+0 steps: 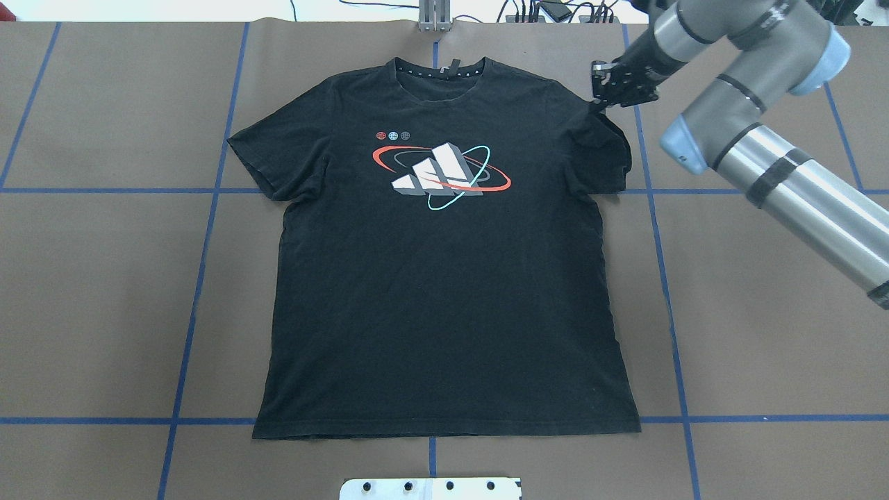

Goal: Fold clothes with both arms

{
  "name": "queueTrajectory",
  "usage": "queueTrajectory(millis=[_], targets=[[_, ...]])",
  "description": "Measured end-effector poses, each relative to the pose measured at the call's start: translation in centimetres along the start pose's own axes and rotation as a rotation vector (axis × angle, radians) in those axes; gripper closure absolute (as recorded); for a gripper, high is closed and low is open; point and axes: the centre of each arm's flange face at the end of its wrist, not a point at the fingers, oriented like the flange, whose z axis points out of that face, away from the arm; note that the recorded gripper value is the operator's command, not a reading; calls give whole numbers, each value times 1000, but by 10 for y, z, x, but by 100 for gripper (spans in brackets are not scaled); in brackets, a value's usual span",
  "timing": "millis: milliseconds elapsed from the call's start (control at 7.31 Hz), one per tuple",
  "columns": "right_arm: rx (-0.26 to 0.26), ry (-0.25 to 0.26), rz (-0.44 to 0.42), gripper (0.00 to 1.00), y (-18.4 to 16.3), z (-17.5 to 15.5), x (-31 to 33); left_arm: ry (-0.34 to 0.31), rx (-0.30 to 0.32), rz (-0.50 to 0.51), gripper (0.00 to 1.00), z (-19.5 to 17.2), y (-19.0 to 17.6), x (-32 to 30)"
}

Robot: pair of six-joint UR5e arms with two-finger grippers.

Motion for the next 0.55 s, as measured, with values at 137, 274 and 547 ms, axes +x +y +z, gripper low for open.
queueTrajectory(millis=[137, 274, 547], targets=[[11, -1, 25, 100, 16, 17, -36, 0, 0, 0, 0, 0, 0, 0], [33, 12, 37, 100, 29, 32, -65, 0, 1, 1, 0, 0, -1, 0], [57, 51, 42, 100, 46, 58, -97, 0, 2, 2, 0, -1, -1, 1]])
